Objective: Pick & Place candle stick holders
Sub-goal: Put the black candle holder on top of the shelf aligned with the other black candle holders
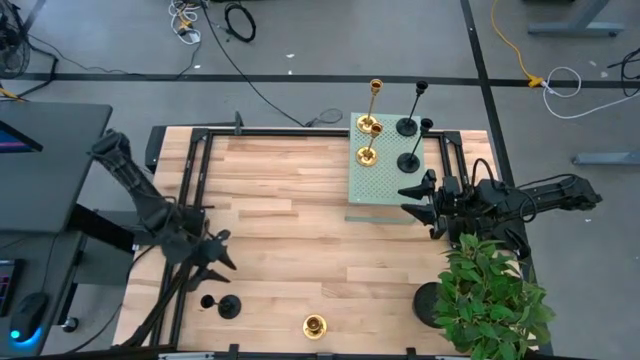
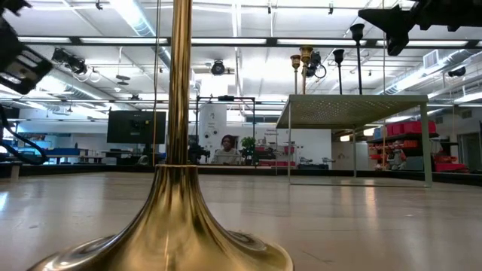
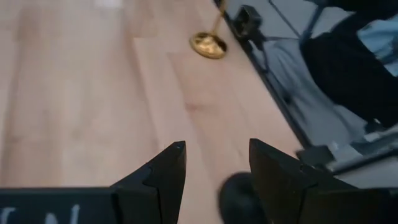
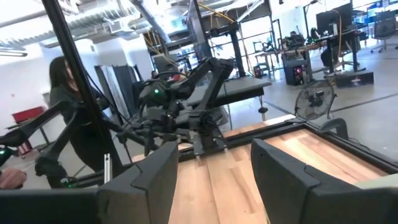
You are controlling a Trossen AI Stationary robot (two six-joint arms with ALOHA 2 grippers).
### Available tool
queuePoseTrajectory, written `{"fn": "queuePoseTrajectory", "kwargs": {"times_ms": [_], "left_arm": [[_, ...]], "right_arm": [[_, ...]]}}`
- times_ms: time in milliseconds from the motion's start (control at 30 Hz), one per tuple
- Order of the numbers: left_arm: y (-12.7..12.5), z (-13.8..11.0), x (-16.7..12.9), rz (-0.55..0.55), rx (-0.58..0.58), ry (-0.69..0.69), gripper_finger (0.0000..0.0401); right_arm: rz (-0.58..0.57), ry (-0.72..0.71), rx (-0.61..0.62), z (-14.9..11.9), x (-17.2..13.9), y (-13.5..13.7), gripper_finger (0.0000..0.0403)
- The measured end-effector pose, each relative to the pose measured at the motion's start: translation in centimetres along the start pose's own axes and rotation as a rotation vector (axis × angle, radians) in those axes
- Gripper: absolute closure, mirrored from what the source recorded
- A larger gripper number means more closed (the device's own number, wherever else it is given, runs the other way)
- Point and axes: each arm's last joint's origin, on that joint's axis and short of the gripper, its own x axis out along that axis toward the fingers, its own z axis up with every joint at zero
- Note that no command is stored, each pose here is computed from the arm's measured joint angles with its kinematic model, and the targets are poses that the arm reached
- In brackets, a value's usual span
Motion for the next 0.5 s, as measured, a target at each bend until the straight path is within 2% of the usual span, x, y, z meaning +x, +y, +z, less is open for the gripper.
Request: {"fn": "queuePoseTrajectory", "kwargs": {"times_ms": [333, 500], "left_arm": [[-2.7, -2.3, -1.4, -0.081, -0.013, 0.008, 0.0224], [-3.6, -3.0, -2.1, -0.075, -0.001, -0.039, 0.0224]], "right_arm": [[0.005, -0.018, 0.007, 0.2, 0.0, 0.0, 0.0199], [0.011, -0.044, 0.011, 0.4, 0.0, 0.1, 0.0199]]}}
